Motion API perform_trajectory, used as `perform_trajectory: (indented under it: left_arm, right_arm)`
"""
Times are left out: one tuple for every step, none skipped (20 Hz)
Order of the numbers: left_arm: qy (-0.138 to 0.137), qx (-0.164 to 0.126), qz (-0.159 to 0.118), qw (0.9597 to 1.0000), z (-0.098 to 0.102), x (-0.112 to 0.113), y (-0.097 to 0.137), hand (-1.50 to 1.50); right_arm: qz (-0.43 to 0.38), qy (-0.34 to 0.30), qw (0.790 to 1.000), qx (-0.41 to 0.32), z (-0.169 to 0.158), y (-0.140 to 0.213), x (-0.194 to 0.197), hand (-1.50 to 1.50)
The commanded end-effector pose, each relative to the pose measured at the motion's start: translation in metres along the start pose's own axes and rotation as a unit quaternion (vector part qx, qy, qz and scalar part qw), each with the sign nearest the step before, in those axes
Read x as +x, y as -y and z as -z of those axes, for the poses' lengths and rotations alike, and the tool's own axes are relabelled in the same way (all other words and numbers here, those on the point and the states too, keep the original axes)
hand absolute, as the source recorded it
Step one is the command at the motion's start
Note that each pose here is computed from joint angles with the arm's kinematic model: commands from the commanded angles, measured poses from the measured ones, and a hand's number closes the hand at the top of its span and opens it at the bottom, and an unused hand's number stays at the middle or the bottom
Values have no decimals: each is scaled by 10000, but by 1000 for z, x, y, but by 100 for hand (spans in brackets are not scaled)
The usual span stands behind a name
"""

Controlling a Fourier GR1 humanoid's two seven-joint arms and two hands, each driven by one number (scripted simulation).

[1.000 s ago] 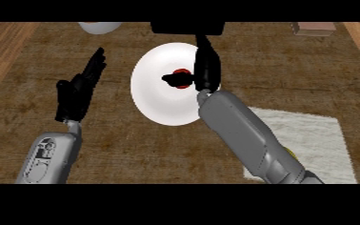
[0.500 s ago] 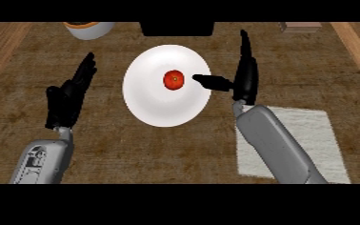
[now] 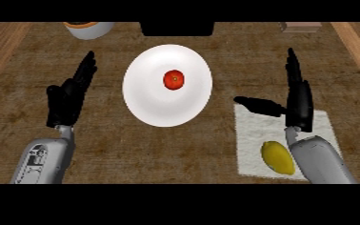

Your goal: Pick the tomato from the placemat and place it in the plate

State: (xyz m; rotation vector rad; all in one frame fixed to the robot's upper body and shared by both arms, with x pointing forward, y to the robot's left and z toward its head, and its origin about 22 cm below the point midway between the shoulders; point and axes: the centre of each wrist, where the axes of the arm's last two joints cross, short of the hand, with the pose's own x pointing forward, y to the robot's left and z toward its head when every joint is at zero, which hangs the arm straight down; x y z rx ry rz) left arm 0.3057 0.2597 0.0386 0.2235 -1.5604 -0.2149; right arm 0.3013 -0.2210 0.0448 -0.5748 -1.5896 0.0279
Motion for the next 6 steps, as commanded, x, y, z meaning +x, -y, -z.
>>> perform_trajectory:
  left_arm:
    - [21, 15, -1, 10000, -12, -7, 7, 0]
    - [-41, -45, -27, 10000, 1, 5, 11, 0]
    - [17, 1, 24, 10000, -6, -7, 9, 0]
    - [-10, -8, -16, 10000, -3, 6, -1, 0]
    - [55, -83, 7, 10000, -13, 5, 1, 0]
    - [87, -29, -5, 10000, -8, 1, 10, 0]
  right_arm:
    - [120, 11, 9999, -40, -14, 20, -25, -150]
    - [90, 24, 10000, 23, 4, 27, -21, -150]
    - [149, 62, 9999, -35, 16, 42, -5, -150]
    - [132, 89, 9998, -102, -3, 48, -28, -150]
    - [173, -171, 9997, 24, 3, 24, -24, -150]
    - [142, -102, 9998, -28, -7, 36, -33, -150]
